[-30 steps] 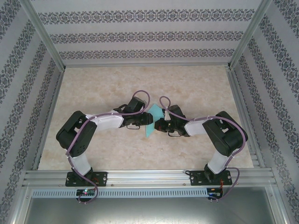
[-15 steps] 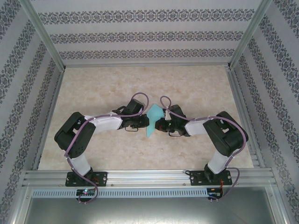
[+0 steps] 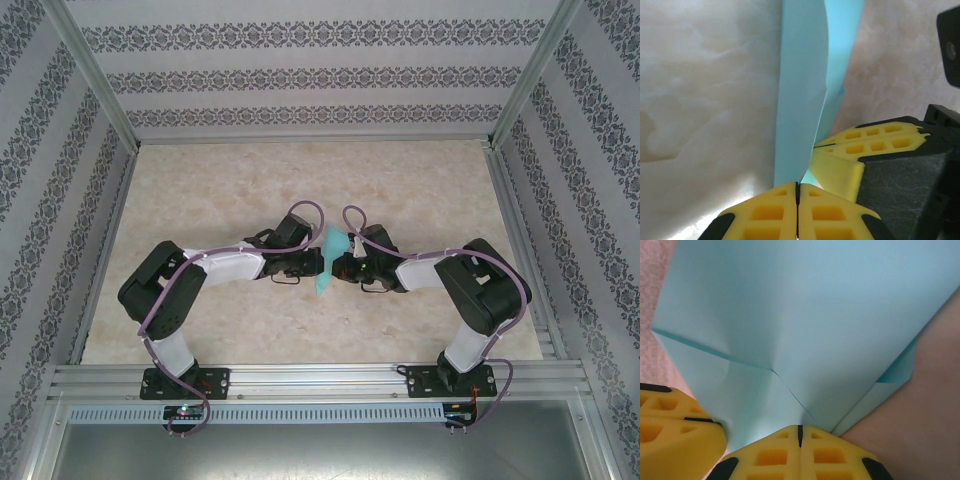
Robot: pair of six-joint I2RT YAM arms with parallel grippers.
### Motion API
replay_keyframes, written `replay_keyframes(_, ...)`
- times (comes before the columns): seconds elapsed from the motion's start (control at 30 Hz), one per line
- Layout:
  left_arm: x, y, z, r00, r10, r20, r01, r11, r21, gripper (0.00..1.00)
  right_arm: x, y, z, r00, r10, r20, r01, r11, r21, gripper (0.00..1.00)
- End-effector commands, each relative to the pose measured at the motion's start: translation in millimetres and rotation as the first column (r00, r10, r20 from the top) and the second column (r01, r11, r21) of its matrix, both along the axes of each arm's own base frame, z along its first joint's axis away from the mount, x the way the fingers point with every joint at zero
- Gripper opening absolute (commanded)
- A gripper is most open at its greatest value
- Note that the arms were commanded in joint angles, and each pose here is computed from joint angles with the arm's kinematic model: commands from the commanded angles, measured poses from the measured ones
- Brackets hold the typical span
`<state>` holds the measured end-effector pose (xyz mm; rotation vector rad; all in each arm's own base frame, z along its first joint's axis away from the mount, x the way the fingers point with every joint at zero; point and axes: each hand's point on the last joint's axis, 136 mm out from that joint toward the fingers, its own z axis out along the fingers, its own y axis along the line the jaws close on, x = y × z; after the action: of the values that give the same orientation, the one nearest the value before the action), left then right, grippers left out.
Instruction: Fold a paper plane with a square sheet of paper (pick it up from the middle)
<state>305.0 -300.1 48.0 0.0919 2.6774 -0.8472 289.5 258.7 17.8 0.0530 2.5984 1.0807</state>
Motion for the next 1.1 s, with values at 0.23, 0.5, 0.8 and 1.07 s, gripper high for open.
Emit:
replay_keyframes(0.23, -1.4, -29.3, 1.2, 0.999, -0.048, -0.001, 0.048, 0.997, -0.063, 0.06, -5.9, -9.5, -8.2, 1.0, -0.009, -0.017, 0.009, 1.0, -0.025, 0.0)
replay_keyframes(0.5, -8.6, -27.8, -11.9, 0.997, -0.069, -0.025, 0.068, 0.996, -0.053, 0.05, -5.9, -12.1, -7.2, 1.0, -0.015, -0.014, 0.015, 1.0, -0.019, 0.0)
replay_keyframes(0.8, -10.1, -23.8, -25.9, 0.997, -0.071, -0.034, 0.07, 0.997, -0.024, 0.06, -4.6, -7.9, 4.6, 1.0, -0.01, 0.005, 0.01, 0.999, 0.036, 0.0)
replay_keyframes(1.07, -9.6, -23.1, -24.3, 0.996, -0.083, -0.022, 0.082, 0.996, -0.014, 0.06, 0.4, -6.3, 18.3, 0.999, -0.036, 0.008, 0.035, 0.993, 0.113, 0.0)
